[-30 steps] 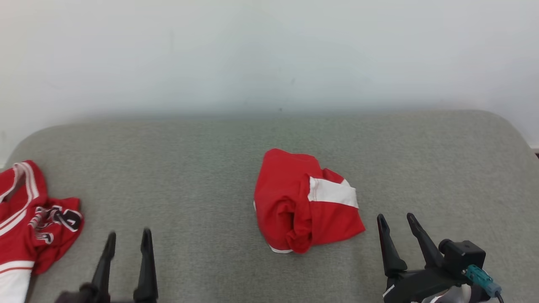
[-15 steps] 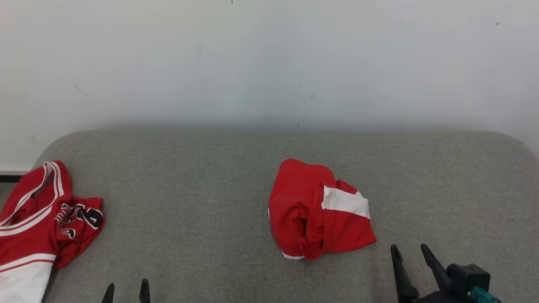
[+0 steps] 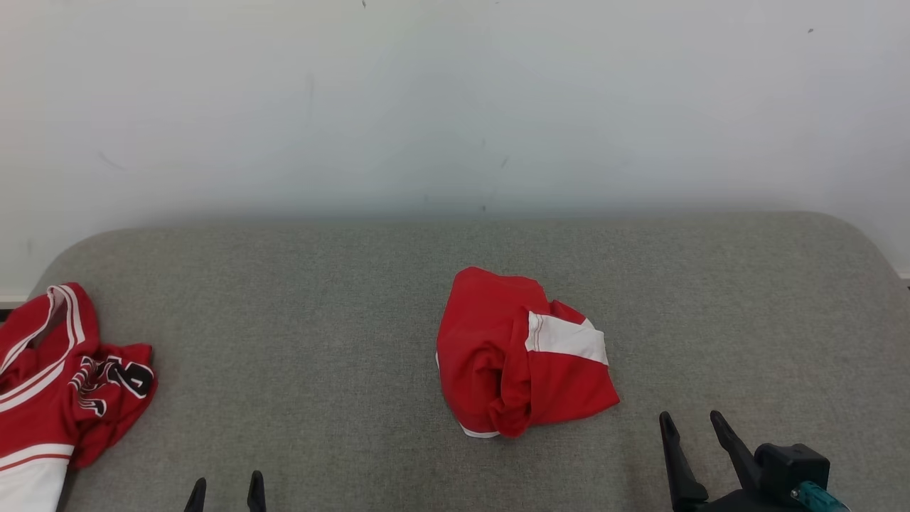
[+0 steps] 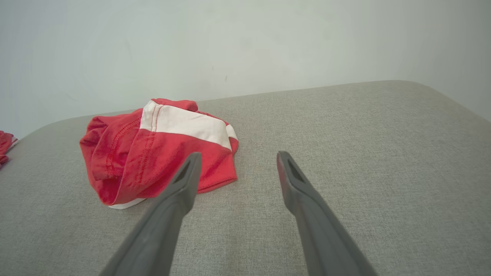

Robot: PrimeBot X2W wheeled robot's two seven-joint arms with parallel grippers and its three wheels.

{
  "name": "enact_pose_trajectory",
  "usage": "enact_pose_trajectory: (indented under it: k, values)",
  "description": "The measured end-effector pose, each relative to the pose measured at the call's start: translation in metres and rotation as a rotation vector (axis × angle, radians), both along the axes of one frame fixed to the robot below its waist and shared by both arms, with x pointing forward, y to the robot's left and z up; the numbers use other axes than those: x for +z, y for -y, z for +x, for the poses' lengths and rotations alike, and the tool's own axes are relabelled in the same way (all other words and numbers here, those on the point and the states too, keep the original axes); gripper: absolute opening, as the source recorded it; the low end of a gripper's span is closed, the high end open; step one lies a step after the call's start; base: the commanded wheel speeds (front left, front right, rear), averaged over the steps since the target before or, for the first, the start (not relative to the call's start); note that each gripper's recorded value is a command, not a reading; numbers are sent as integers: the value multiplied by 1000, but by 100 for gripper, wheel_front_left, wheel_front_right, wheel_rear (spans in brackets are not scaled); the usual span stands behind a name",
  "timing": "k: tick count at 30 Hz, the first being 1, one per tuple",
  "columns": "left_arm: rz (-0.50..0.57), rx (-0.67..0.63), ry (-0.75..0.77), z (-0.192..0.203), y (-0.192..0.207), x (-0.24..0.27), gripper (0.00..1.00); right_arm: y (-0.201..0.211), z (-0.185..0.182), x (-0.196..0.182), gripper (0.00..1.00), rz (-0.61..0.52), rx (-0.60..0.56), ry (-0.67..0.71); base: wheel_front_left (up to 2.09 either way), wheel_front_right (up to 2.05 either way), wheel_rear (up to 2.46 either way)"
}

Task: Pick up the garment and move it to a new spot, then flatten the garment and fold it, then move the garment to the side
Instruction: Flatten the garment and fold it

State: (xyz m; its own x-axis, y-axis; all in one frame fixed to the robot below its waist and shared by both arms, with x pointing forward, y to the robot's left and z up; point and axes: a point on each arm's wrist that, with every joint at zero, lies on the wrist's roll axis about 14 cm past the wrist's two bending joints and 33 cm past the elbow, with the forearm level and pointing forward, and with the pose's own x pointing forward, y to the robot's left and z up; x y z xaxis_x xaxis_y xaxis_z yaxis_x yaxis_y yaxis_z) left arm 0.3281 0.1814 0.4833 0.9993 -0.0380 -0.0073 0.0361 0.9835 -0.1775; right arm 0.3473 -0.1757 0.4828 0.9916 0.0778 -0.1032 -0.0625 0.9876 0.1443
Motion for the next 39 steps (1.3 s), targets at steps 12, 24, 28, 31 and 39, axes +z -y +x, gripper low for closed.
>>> enact_pose_trajectory:
  k: [12, 24, 28, 31, 39]
  values:
    - [-28, -68, 16, 11, 20, 10, 100, 5, -2, -1, 100, 2, -15, -4, 0, 0, 0]
    - [-86, -491, -64, 74, 154, 49, 100, 24, -10, -3, 100, 12, -80, -16, 0, 0, 0]
    - [-31, -622, -108, 83, 200, 48, 100, 40, -19, -4, 100, 19, -132, -19, 0, 0, 0]
    - [5, -668, -122, 87, 218, 46, 100, 49, -23, -4, 100, 20, -162, -17, 0, 0, 0]
    - [87, -718, -244, 111, 268, 19, 100, 86, -53, -16, 100, 41, -306, -45, 0, 0, 0]
